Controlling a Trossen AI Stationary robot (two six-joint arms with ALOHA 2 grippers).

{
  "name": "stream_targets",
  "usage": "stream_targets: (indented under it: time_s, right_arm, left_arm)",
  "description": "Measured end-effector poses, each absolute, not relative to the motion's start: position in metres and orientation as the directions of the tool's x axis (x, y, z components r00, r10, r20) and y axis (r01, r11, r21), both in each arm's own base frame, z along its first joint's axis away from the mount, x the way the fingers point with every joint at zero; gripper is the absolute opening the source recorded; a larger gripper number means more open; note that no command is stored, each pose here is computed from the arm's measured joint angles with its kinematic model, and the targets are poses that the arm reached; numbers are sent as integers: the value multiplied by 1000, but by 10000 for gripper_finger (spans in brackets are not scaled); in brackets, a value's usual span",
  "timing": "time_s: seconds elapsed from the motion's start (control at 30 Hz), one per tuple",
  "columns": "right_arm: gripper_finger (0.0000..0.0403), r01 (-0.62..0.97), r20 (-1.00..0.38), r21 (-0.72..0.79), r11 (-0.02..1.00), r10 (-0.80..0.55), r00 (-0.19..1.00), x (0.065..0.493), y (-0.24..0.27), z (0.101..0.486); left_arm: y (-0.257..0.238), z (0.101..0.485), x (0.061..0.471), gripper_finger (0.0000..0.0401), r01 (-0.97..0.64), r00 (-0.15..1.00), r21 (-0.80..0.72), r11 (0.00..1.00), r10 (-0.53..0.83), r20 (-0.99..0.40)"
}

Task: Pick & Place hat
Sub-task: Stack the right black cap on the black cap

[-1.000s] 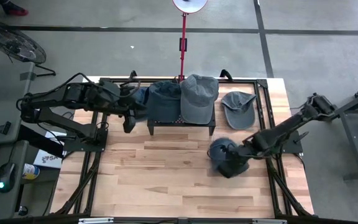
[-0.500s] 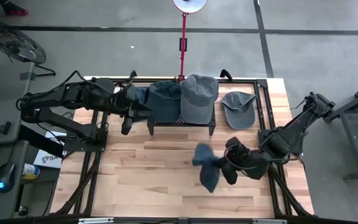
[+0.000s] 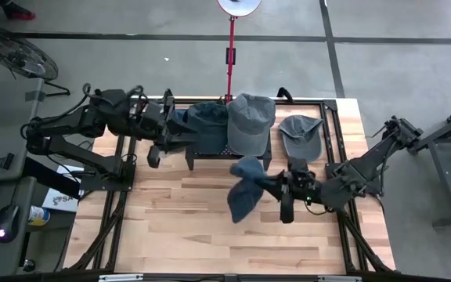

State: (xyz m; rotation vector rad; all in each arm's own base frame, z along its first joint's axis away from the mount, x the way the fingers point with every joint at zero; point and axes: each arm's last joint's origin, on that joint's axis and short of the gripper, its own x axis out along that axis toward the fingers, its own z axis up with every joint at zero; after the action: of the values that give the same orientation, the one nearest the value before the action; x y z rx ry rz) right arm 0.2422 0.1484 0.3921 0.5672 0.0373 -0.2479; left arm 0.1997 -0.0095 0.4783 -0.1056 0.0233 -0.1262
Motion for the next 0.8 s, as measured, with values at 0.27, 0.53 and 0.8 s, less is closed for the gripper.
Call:
stream_targets:
  time_s: [0.27, 0.53, 0.8]
  right_arm:
    - [1, 312, 84, 369, 875, -366, 927, 248, 135, 418]
    - [1, 335, 208, 292, 896, -401, 892, 246, 127, 436]
    - [1, 357, 251, 288, 889, -430, 867, 247, 120, 442]
  left_arm:
    - [-29, 490, 216, 131, 204, 965, 83, 975, -214, 150]
    - [-49, 482, 242, 131, 132, 973, 197, 971, -165, 162]
    - [-69, 471, 270, 131, -1, 977, 376, 927, -79, 200]
